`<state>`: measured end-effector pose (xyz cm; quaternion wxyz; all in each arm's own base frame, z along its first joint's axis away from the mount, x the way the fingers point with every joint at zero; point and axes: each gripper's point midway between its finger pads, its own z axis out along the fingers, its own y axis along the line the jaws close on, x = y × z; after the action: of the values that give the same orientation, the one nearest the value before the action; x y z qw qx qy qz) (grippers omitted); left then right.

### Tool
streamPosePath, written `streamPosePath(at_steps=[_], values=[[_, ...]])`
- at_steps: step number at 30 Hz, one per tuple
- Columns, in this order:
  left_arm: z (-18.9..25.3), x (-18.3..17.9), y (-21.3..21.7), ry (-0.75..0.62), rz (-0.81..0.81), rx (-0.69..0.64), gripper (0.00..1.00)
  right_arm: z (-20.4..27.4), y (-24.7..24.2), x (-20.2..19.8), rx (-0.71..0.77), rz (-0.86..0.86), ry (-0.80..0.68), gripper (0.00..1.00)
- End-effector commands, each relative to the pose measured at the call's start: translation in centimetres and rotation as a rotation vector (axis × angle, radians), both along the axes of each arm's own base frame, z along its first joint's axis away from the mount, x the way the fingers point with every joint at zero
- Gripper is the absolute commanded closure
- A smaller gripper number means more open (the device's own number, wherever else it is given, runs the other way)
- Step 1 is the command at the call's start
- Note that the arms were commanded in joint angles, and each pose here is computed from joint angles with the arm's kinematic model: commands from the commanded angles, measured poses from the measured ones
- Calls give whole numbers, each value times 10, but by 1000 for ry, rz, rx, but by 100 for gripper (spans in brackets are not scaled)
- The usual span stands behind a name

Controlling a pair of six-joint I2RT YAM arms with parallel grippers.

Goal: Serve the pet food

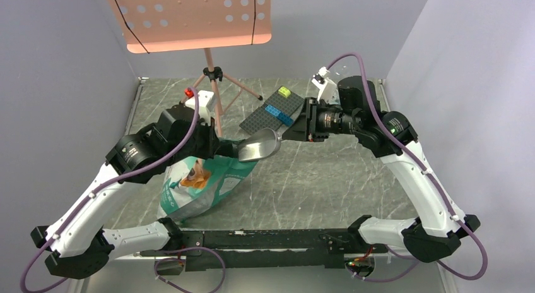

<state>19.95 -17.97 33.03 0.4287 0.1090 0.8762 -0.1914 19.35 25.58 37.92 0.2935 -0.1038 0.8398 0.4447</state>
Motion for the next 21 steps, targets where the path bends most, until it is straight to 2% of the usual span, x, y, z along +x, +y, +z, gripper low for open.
streamPosePath(at_steps=[1, 4, 9, 15, 21], values=[[61, -1, -7, -161, -34, -184, 100, -25, -25, 24, -160, -90, -22, 100], [65, 0, -7, -169, -32, -181, 100, -19, -17, 24, -132, -62, -35, 100], [71, 2, -14, -169, -53, -189, 100, -21, 22, 7, -93, 42, -74, 100], [65, 0, -12, -158, -49, -183, 100, 19, 19, 17, -42, -36, -73, 100], [60, -3, -12, -146, -55, -192, 100, 33, 18, 23, 81, -116, 64, 100]])
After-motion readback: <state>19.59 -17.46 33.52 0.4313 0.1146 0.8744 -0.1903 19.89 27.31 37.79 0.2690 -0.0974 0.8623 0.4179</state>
